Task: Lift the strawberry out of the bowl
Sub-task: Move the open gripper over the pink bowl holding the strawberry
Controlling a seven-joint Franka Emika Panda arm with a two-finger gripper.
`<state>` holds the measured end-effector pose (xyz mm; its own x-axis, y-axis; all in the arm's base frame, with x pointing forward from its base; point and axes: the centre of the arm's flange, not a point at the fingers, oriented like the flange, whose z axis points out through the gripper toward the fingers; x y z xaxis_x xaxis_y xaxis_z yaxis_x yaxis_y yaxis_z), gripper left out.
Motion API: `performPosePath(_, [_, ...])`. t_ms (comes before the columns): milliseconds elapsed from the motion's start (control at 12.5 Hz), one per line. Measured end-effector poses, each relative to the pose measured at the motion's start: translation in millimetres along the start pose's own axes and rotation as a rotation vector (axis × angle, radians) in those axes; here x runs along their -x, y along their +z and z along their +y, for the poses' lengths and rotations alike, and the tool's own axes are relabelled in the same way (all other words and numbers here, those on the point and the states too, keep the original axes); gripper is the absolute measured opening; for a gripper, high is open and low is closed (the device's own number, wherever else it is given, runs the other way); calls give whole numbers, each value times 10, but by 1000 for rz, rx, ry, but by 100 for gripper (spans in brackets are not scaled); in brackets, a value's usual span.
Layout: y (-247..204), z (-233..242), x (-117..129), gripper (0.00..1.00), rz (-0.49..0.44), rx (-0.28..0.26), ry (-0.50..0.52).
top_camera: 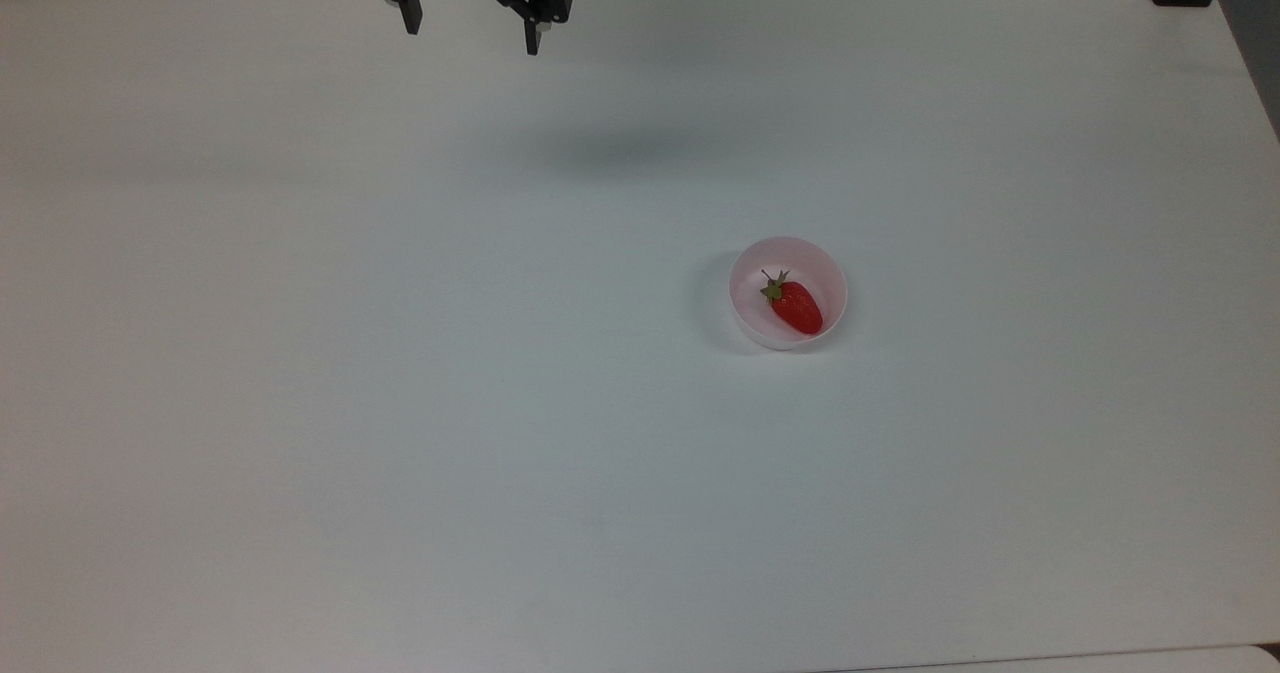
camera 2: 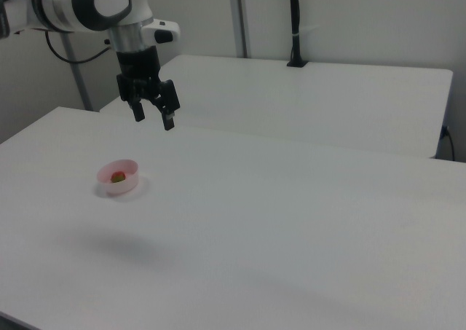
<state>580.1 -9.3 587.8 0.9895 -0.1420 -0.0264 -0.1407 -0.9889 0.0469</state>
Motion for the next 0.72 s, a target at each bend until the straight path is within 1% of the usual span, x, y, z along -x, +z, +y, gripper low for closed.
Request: performPosePath(720, [9, -18, 2, 100, -2, 0, -5])
